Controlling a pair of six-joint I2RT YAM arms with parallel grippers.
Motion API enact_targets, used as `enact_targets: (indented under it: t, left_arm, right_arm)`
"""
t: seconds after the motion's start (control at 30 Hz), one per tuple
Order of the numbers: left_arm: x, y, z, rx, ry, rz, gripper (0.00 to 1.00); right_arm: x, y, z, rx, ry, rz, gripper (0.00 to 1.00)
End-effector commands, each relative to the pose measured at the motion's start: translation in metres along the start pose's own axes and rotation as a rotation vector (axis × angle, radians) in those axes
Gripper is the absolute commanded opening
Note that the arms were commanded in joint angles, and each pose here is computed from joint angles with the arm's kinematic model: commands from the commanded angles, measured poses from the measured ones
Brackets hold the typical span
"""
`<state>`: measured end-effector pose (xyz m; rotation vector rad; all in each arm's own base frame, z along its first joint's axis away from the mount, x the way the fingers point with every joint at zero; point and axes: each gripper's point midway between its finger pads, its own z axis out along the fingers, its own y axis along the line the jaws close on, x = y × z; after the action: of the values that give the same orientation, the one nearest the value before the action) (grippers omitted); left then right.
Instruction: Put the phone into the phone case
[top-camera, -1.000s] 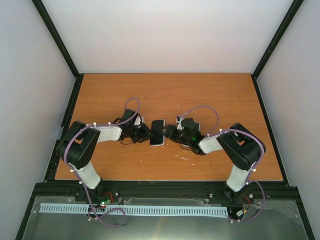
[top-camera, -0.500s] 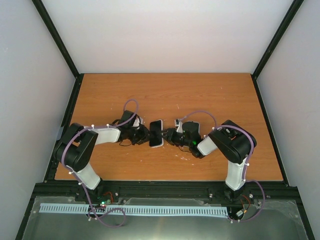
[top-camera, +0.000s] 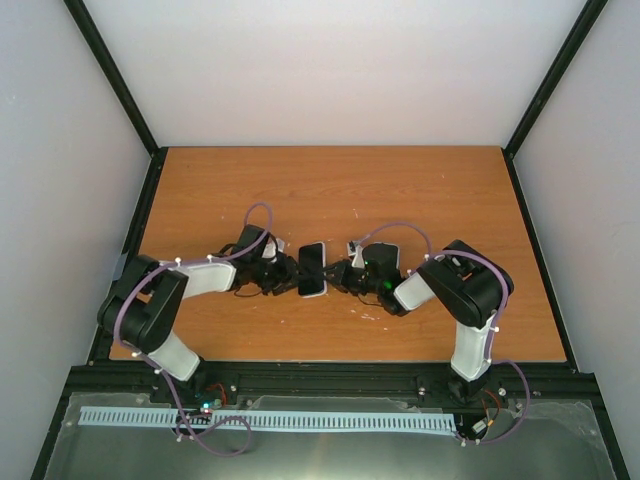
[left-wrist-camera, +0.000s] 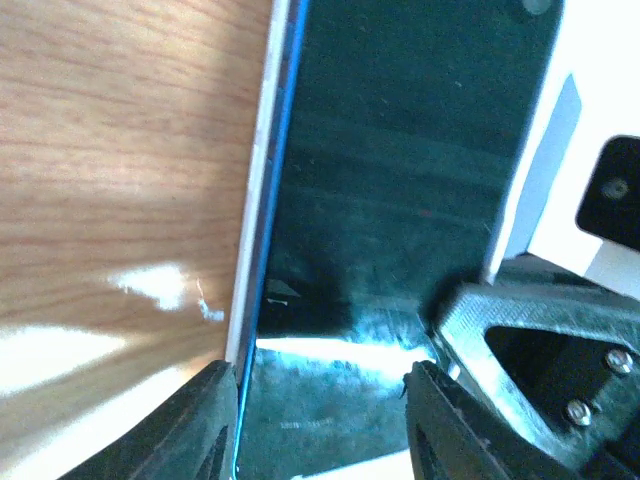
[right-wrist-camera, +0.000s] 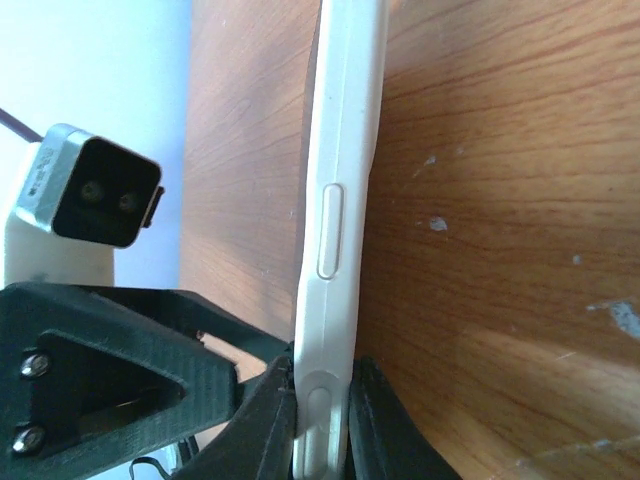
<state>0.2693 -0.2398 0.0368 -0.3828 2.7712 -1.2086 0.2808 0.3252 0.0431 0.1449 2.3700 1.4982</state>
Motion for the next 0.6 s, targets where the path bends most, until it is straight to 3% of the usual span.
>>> enact_targets:
  t: [0.0, 0.17, 0.33, 0.57]
  left_arm:
    - [0.007, -0.030, -0.016, 0.108, -0.001, 0.048, 0.49]
    - [0.005, -0.040, -0.043, 0.149, -0.069, 0.082, 0.72]
    - [0.000, -0.046, -0.080, 0.182, -0.166, 0.129, 0.88]
    - [0.010, -0.089, -0.134, 0.349, -0.256, 0.315, 0.92]
  right_arm:
    - [0.003, 0.013, -0.004, -0.031, 0.006, -0.033, 0.07]
    - [0.005, 0.036, -0.017, -0.100, 0.008, -0.085, 0.04]
    - [0.015, 0.074, -0.038, -0.216, 0.050, -0.158, 0.03]
    - [0.033, 0.137, -0.085, -0.398, 0.100, -0.285, 0.03]
